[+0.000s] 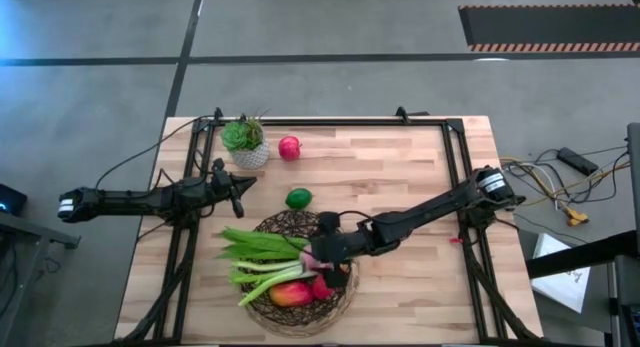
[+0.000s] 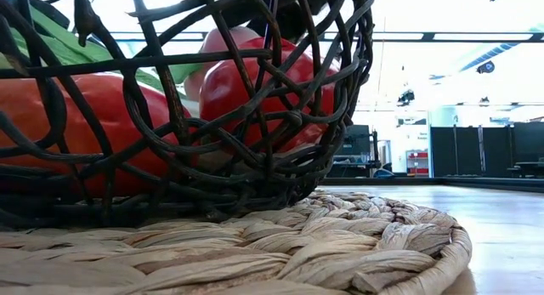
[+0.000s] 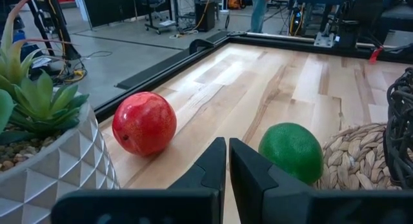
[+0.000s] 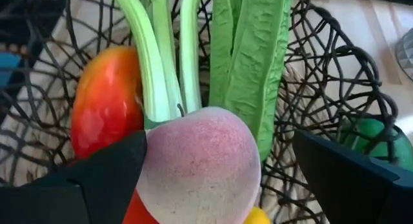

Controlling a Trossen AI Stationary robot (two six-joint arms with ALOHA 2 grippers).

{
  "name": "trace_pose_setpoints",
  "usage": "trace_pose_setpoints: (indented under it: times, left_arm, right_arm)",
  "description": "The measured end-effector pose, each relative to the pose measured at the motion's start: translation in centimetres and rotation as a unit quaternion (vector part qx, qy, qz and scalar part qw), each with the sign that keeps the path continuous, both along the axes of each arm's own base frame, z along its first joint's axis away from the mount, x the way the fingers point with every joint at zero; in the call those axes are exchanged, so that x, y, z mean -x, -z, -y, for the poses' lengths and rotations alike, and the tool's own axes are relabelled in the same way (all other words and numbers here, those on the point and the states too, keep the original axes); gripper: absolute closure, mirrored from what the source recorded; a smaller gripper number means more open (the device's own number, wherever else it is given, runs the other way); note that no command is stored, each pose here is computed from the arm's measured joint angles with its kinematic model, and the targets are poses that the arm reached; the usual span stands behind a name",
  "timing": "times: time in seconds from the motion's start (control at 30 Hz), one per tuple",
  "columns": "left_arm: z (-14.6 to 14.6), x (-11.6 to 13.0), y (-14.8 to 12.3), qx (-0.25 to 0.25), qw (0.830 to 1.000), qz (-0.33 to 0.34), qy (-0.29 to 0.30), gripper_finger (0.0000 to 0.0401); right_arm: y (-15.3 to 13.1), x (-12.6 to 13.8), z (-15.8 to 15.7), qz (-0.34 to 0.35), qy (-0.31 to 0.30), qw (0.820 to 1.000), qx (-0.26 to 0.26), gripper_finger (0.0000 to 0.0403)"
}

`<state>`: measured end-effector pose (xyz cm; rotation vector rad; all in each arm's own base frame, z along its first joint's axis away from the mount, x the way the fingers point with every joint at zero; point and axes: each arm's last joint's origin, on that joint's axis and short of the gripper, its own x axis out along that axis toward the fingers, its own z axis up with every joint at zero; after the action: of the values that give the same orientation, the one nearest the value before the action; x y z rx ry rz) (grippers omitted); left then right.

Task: Build produce basket
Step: Put the peach into the mesh basket

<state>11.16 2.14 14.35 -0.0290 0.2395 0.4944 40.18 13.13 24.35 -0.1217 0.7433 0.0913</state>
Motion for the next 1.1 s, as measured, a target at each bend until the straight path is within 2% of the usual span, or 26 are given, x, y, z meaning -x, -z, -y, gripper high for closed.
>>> trace_pose_setpoints:
  times: [0.23, 0.3, 0.47, 0.77, 0.9, 1.1]
  left_arm:
    - [0.0, 0.0, 0.0, 0.0, 1.0, 0.001, 0.0, 0.0397]
    - [0.0, 0.0, 0.0, 0.0, 1.0, 0.0, 0.0, 0.0397]
    - [0.0, 0.0, 0.0, 0.0, 1.0, 0.001, 0.0, 0.0397]
    - [0.0, 0.0, 0.0, 0.0, 1.0, 0.001, 0.0, 0.0397]
    - [0.0, 0.0, 0.0, 0.0, 1.0, 0.001, 0.0, 0.0397]
    - [0.0, 0.0, 0.0, 0.0, 1.0, 0.0, 0.0, 0.0397]
  right_arm:
    - [0.6, -1.1, -0.6, -0.056, -0.051, 0.997, 0.03, 0.0022]
    - [1.3, -1.3, -0.8, -0.074, -0.067, 0.994, 0.053, 0.0022]
    - [2.0, -2.1, -1.1, -0.075, -0.09, 0.99, 0.08, 0.0026]
    - [2.1, -3.1, -1.3, -0.067, -0.11, 0.987, 0.099, 0.0088]
    - [1.8, -3.3, -0.1, -0.055, -0.08, 0.993, 0.072, 0.0104]
    - [2.2, -3.8, 2.2, -0.035, 0.01, 0.999, -0.038, 0.0091]
